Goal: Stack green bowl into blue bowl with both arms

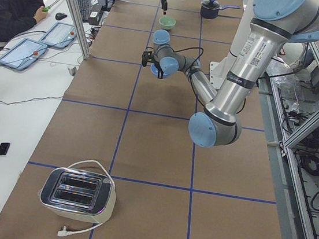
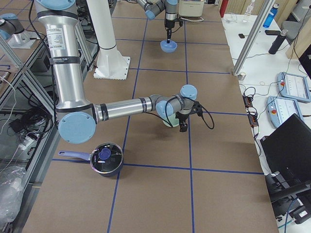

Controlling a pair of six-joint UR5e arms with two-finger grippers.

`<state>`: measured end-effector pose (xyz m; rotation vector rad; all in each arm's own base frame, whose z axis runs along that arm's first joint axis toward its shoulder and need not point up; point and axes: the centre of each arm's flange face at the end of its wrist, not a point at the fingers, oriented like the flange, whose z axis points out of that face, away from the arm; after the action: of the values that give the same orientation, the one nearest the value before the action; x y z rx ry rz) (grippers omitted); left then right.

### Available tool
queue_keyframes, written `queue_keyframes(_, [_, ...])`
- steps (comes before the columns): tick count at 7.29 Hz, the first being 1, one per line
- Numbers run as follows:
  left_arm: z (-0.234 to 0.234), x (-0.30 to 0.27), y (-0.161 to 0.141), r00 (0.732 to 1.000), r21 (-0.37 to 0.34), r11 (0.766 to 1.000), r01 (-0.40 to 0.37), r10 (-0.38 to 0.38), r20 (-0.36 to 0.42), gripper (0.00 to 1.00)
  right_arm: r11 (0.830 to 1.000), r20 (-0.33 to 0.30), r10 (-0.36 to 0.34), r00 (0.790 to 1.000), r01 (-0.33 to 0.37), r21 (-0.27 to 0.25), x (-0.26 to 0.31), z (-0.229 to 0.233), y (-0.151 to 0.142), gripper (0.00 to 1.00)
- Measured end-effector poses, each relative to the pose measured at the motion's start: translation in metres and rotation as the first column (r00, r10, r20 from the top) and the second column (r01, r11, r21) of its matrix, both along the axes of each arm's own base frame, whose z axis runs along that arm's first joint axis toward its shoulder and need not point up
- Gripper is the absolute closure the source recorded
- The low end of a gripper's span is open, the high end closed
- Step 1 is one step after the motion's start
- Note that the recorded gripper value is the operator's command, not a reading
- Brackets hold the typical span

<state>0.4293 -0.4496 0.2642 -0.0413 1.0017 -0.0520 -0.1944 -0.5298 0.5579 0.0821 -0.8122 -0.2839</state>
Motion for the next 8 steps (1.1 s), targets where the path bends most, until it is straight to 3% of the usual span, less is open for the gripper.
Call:
queue_keyframes(5, [-0.038,0.087,0.011,0.999,-0.018,0.999,0.036,-0.036,0.037,1.0,1.0,-0.028,-0.023,0.999,0.022,-0.016,-0.015,0.016,0.004,0.1])
queue_keyframes(6, [-0.041,0.098,0.01,0.998,-0.019,0.999,0.042,-0.041,0.044,1.0,1.0,-0.029,-0.024,0.999,0.024,-0.017,-0.016,0.017,0.005,0.17])
queue_keyframes(8, [-0.045,0.115,0.008,0.997,-0.023,0.998,0.053,-0.052,0.053,1.0,0.999,-0.03,-0.029,0.999,0.028,-0.017,-0.018,0.017,0.006,0.53])
